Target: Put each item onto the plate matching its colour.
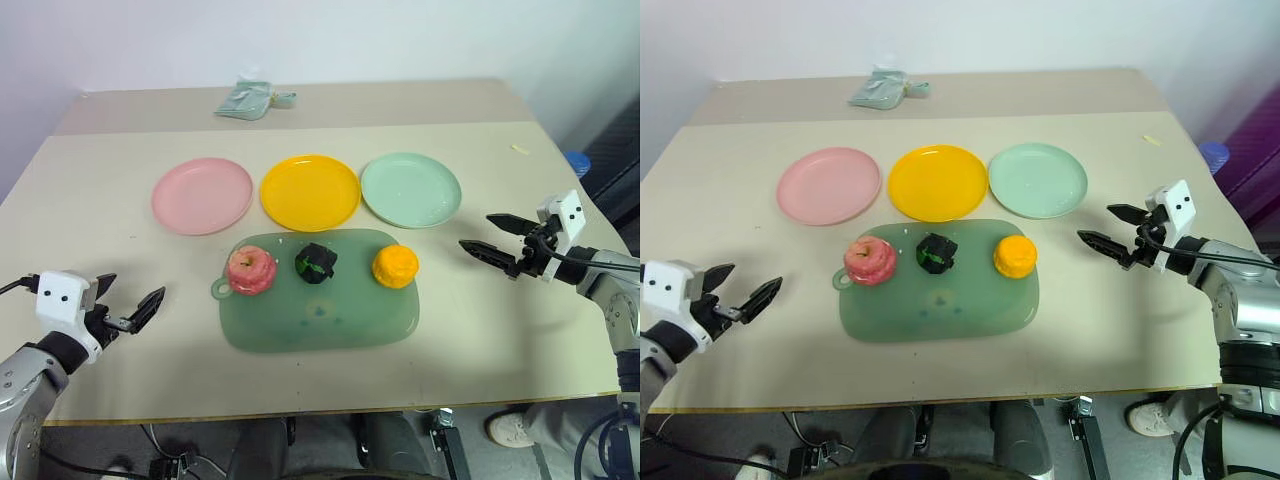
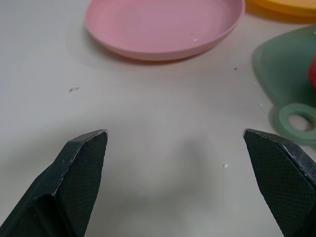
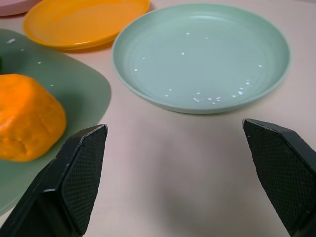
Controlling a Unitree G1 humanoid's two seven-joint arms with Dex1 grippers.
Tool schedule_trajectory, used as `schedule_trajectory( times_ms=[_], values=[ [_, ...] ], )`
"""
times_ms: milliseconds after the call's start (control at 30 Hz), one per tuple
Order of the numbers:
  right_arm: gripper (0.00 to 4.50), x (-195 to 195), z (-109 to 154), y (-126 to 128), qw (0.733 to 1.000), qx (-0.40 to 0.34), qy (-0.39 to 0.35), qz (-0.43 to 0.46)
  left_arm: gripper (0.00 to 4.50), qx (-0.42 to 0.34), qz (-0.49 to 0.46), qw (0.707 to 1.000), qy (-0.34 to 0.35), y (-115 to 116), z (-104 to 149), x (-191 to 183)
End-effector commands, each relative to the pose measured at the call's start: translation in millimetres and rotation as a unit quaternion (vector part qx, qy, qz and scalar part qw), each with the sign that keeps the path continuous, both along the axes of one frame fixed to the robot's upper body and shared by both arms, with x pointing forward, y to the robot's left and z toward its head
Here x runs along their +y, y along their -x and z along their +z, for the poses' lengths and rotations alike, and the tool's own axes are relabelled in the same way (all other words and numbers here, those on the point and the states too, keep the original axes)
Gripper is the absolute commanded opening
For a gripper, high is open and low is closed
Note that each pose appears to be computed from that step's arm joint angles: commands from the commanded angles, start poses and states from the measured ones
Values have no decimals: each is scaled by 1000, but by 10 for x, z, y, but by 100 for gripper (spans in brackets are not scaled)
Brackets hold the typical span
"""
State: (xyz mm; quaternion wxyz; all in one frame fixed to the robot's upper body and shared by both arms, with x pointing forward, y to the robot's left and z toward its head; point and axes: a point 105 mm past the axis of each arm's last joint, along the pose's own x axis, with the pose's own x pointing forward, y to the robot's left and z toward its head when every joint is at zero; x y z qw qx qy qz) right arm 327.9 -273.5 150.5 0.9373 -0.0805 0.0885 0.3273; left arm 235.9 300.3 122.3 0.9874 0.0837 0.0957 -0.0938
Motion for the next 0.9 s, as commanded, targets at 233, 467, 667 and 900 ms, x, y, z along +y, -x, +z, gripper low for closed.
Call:
schedule_trajectory(
  times_ms=[233,467,667,900],
  values=[
    [447,45,239,-139,998,-54,10,-12,450,-53,12,998,8,-34,252,-15],
    [447,98,344,-185,995,-92,-7,-49,450,-87,8,995,53,-189,413,-28],
    [447,141,399,61,996,-87,-16,-27,450,-82,-44,994,65,-451,461,-220],
    [447,611,470,465,993,-54,-39,93,450,-84,-239,961,108,-557,748,-873]
  ],
)
